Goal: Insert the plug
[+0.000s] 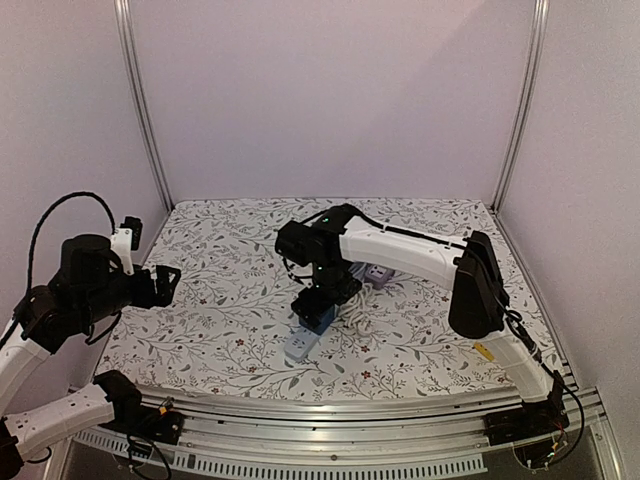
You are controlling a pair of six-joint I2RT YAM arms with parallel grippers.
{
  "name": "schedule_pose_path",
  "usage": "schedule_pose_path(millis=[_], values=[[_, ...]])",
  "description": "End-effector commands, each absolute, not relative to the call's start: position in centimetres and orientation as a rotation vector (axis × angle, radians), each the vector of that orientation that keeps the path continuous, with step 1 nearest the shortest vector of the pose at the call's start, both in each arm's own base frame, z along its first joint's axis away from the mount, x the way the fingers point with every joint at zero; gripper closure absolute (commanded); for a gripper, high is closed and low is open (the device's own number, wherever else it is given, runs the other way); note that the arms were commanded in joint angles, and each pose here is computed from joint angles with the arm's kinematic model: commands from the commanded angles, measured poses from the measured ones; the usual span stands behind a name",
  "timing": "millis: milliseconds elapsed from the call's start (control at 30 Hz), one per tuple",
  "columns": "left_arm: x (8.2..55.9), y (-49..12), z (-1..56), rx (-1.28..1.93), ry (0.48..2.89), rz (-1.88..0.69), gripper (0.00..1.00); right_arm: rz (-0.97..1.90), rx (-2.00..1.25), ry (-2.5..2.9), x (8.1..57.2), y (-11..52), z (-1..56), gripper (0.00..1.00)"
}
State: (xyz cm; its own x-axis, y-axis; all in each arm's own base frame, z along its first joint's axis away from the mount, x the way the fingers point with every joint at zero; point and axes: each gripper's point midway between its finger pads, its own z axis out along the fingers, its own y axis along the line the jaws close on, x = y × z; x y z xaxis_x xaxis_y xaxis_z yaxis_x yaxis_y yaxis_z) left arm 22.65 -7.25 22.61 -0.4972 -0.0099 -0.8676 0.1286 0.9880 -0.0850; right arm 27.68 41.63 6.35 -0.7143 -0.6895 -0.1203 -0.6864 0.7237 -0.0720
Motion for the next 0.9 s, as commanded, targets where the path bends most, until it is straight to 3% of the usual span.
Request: schedule_pose_path(millis=[0,433,867], values=[[22.9,-7.3,22.3,0.09,2.09,-0.163,0.0,-0.158,-1.094,2.899,26.0,37.5,9.4,0.01],[22.9,-7.4,22.2,0.095,2.093,-0.166,0.0,0.061,-1.038,2.811,25.9,39.1,14.4,0.01],[22.9,-7.1,22.2,0.083,2.09,-0.156,0.0,-0.082,-0.952,2.682,28.5,35.6,18.0,0.01]])
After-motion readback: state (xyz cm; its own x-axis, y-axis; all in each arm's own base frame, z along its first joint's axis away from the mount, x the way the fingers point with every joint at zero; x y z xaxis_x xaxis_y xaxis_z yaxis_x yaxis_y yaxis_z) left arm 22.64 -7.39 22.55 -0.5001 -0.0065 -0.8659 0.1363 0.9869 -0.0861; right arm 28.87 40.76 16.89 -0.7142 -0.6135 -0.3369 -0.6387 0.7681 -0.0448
